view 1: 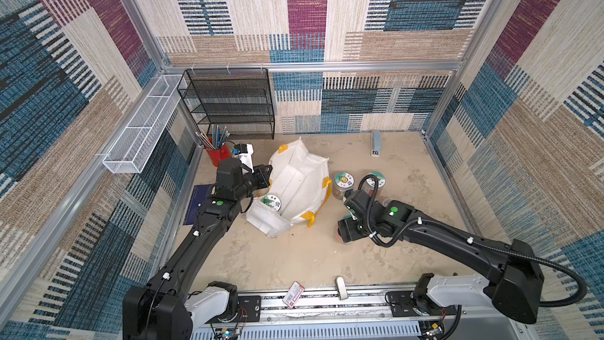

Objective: Take out the seed jars from the canvas bag
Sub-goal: Place the seed jar at the center of the board.

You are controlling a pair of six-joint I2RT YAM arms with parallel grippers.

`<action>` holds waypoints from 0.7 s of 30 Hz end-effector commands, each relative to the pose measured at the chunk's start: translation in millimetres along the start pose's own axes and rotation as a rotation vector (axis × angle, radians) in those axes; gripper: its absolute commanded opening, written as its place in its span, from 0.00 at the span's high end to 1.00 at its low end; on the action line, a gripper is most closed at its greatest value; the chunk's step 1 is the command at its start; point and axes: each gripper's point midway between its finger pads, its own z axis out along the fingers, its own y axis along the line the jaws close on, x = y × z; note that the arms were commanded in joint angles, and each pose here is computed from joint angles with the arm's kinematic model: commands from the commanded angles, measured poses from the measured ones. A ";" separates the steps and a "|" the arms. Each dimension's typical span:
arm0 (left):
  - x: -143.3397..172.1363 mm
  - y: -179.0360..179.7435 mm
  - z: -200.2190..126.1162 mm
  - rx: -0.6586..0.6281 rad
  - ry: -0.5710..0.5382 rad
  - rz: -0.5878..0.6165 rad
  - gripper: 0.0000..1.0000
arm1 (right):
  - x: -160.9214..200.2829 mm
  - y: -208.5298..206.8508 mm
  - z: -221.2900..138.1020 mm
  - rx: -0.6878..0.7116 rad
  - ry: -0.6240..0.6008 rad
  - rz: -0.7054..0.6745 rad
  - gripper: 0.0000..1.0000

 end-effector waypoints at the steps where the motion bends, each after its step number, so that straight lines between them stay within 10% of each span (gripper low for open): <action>1: -5.5 -3.2 -2.8 0.003 -0.013 0.033 1.00 | -15.8 14.2 11.0 -0.045 -0.048 0.015 0.22; 12: -5.5 -4.8 -2.6 0.016 -0.010 0.035 1.00 | -19.3 16.0 37.0 0.029 -0.018 -0.008 0.05; 21: -7.4 -19.3 -1.9 0.093 0.002 0.070 1.00 | -63.9 32.7 -27.2 -0.074 -0.219 0.031 0.01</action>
